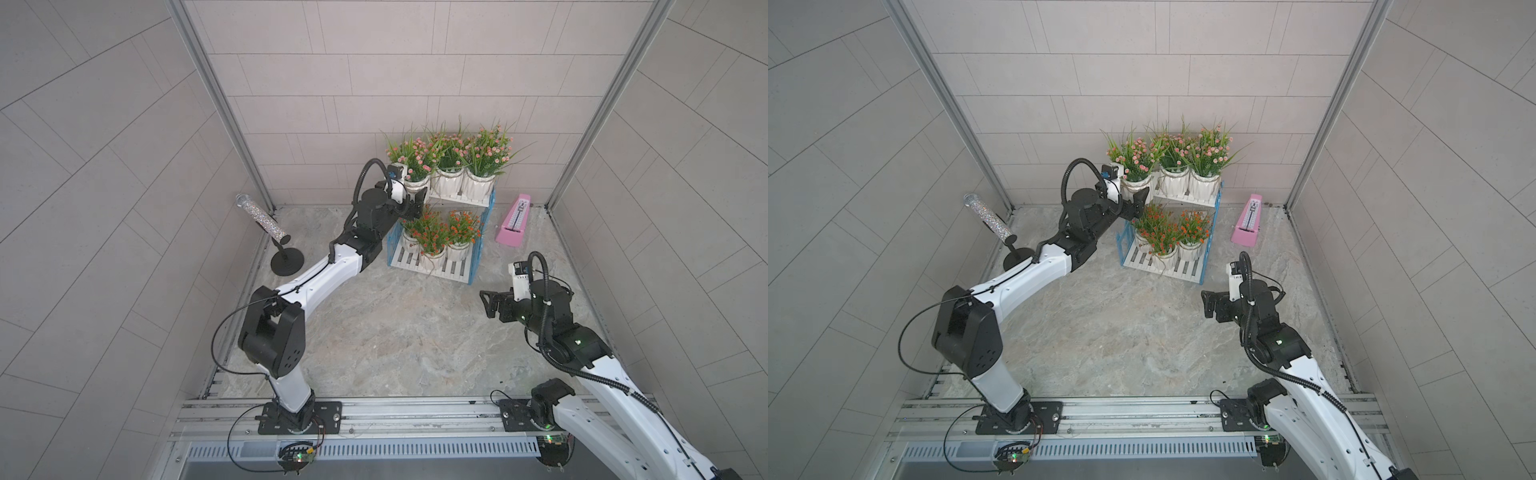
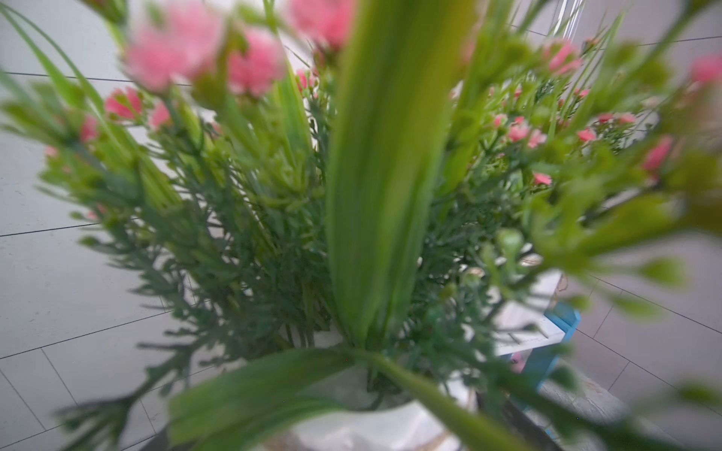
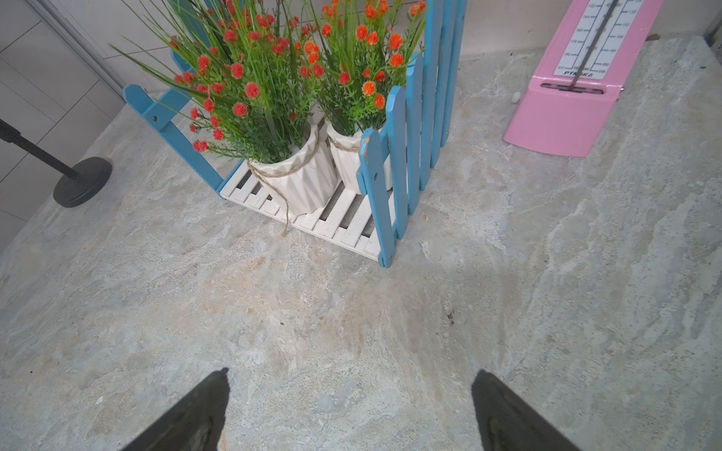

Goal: Place the baby's breath potted plants on the rack by color
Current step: Place the baby's breath potted plant on the rack.

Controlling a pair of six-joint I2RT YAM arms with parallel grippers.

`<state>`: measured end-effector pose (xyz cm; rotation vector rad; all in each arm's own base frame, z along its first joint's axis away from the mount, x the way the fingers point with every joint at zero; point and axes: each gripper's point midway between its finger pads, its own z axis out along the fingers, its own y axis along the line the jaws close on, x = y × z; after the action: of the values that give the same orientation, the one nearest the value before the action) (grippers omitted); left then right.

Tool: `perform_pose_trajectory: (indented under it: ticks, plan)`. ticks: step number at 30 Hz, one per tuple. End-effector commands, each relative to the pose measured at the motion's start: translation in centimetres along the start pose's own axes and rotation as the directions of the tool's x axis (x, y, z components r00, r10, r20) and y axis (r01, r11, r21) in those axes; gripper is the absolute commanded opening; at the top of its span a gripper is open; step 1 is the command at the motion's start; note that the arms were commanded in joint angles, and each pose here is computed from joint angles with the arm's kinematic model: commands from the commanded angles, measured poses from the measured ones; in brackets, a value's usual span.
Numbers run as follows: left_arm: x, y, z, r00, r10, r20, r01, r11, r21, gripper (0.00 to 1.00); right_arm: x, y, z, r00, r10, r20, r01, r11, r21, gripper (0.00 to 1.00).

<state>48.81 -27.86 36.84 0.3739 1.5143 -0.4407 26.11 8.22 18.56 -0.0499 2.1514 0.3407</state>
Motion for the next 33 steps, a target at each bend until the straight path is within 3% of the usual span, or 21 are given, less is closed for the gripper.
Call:
perform_pose_trajectory:
  ticks: [1, 17, 33]
  plan:
    - [-5.5, 0.0, 0.4, 0.989, 0.011, 0.146, -0.016, 0.999, 0.029, 0.69, -1.0, 0.2, -0.2, 1.0, -0.005, 0.02, 0.005, 1.0, -0.012, 0.99]
    - [-5.8, 2.7, 3.8, 0.988, 0.023, 0.154, -0.025, 1.0, 0.009, 0.69, -1.0, 0.1, 0.6, 1.0, 0.011, 0.015, -0.011, 1.0, -0.03, 0.99]
    - [-5.5, 2.8, 5.8, 0.988, 0.029, 0.152, -0.032, 0.999, 0.019, 0.69, -1.0, 0.1, 0.6, 1.0, 0.013, 0.021, -0.012, 0.999, -0.032, 0.99]
